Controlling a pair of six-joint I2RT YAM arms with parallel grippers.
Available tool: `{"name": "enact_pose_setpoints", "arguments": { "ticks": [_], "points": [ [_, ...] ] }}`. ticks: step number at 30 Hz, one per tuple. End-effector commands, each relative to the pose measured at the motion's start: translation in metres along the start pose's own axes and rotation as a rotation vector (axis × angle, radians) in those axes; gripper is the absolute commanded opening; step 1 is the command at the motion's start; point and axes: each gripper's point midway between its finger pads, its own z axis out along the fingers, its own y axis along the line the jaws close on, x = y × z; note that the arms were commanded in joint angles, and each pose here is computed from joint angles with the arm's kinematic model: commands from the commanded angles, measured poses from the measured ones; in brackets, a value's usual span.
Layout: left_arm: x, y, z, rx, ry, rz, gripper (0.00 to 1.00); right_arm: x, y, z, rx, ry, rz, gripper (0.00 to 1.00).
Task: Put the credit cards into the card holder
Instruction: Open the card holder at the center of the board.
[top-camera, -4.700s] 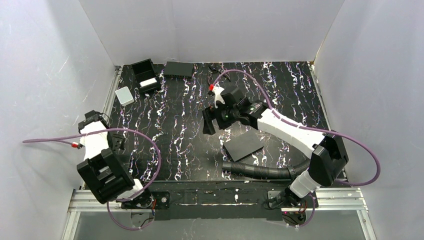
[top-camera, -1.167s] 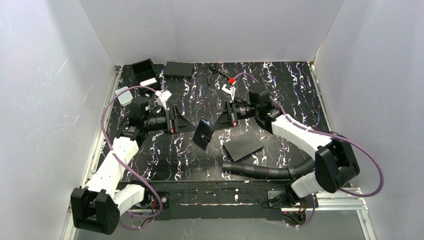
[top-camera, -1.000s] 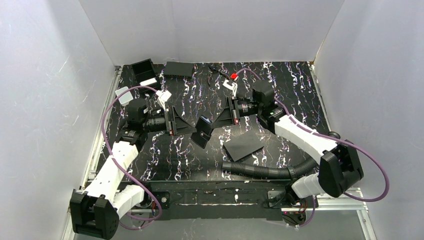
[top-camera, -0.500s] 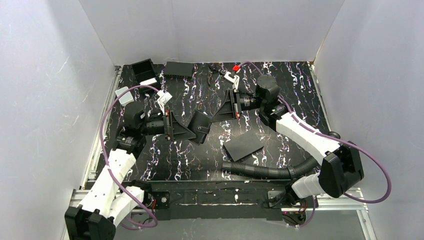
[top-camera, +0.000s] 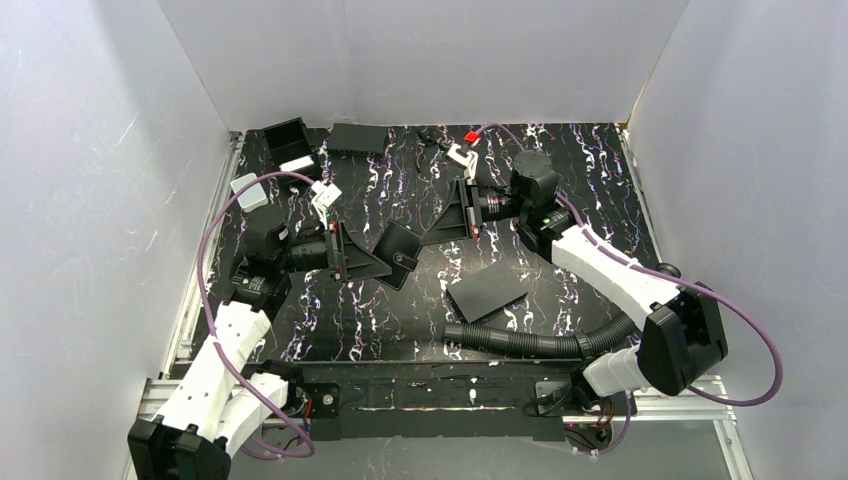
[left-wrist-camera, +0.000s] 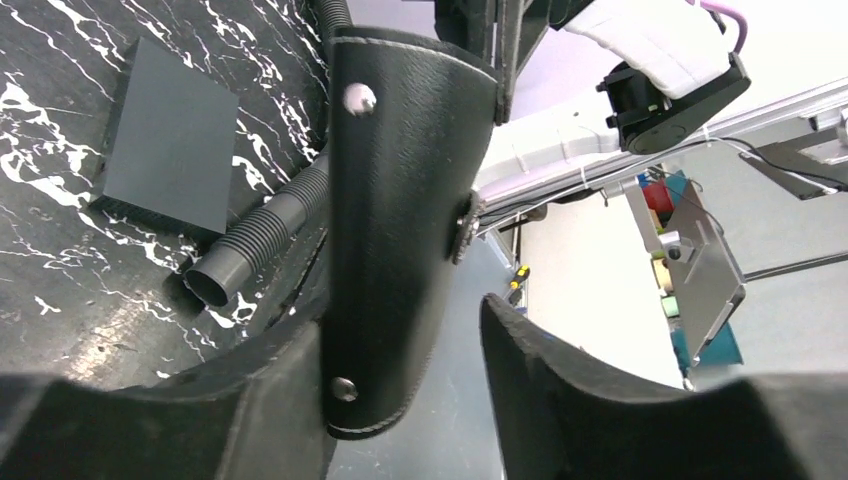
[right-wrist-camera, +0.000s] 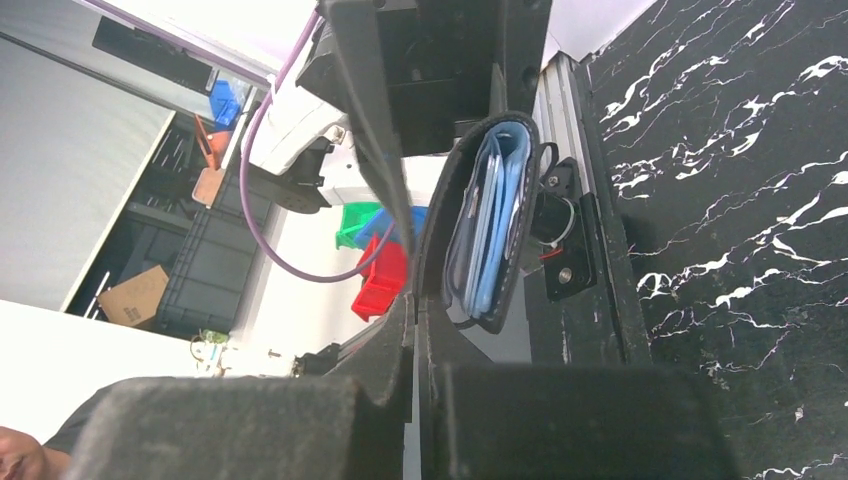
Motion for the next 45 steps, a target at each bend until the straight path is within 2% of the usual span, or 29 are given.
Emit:
{"name": "enact_pose_setpoints", "arguments": {
  "ticks": [1, 2, 5, 6, 7, 10, 13, 16, 21, 28, 30, 33, 35, 37, 39, 43, 45],
  "points": [
    [-0.005, -0.015, -0.002, 0.028, -0.009, 0.052, 0.26, -0.006, 0.017, 0.0, -0.022, -0.002, -0.089, 0.03],
    [-0.007, -0.016, -0.002, 0.018, -0.019, 0.057, 0.24, -0.006, 0.008, -0.001, 0.035, -0.01, -0.084, 0.15],
    [-0.012, -0.01, -0.002, -0.028, -0.061, 0.043, 0.19, -0.013, -0.044, -0.014, 0.381, -0.04, -0.064, 0.59],
    [-0.015, -0.008, -0.002, -0.041, -0.077, 0.032, 0.16, -0.014, -0.056, -0.018, 0.447, -0.057, -0.044, 0.68],
    [-0.017, -0.007, -0.002, -0.047, -0.092, 0.025, 0.11, -0.016, -0.062, -0.018, 0.468, -0.083, -0.026, 0.73],
    [-0.023, -0.006, -0.001, -0.065, -0.123, 0.01, 0.0, -0.021, -0.056, 0.001, 0.361, -0.18, -0.001, 0.84],
    [-0.025, -0.006, -0.002, -0.071, -0.136, 0.002, 0.0, -0.027, -0.041, 0.014, 0.293, -0.247, -0.028, 0.9],
    [-0.025, -0.007, -0.002, -0.07, -0.138, -0.023, 0.0, -0.027, -0.025, 0.027, 0.204, -0.263, -0.035, 0.83],
    [-0.022, -0.009, -0.003, -0.068, -0.143, -0.036, 0.05, -0.029, -0.01, 0.033, 0.083, -0.314, -0.038, 0.52],
    [-0.018, -0.009, -0.004, -0.068, -0.14, -0.073, 0.15, -0.035, 0.003, 0.028, 0.043, -0.368, -0.094, 0.42],
    [-0.016, -0.01, -0.004, -0.066, -0.134, -0.08, 0.26, -0.037, 0.003, 0.027, 0.054, -0.381, -0.099, 0.3],
    [-0.013, -0.015, -0.005, -0.045, -0.114, -0.065, 0.51, -0.036, 0.002, 0.03, 0.046, -0.357, -0.084, 0.04],
    [-0.012, -0.02, -0.006, -0.031, -0.098, -0.045, 0.63, -0.03, 0.005, 0.032, 0.012, -0.316, -0.069, 0.01],
    [-0.012, -0.027, -0.006, 0.003, -0.075, -0.037, 0.67, -0.021, 0.007, 0.034, -0.036, -0.258, -0.053, 0.01],
    [-0.013, -0.03, -0.005, 0.015, -0.064, -0.035, 0.59, -0.012, 0.01, 0.036, -0.088, -0.194, -0.031, 0.01],
    [-0.015, -0.029, -0.004, 0.011, -0.057, -0.042, 0.34, -0.002, 0.013, 0.037, -0.143, -0.133, 0.015, 0.01],
    [-0.018, -0.025, -0.003, -0.002, -0.066, -0.051, 0.17, -0.002, 0.009, 0.04, -0.137, -0.13, 0.028, 0.01]
  ]
}}
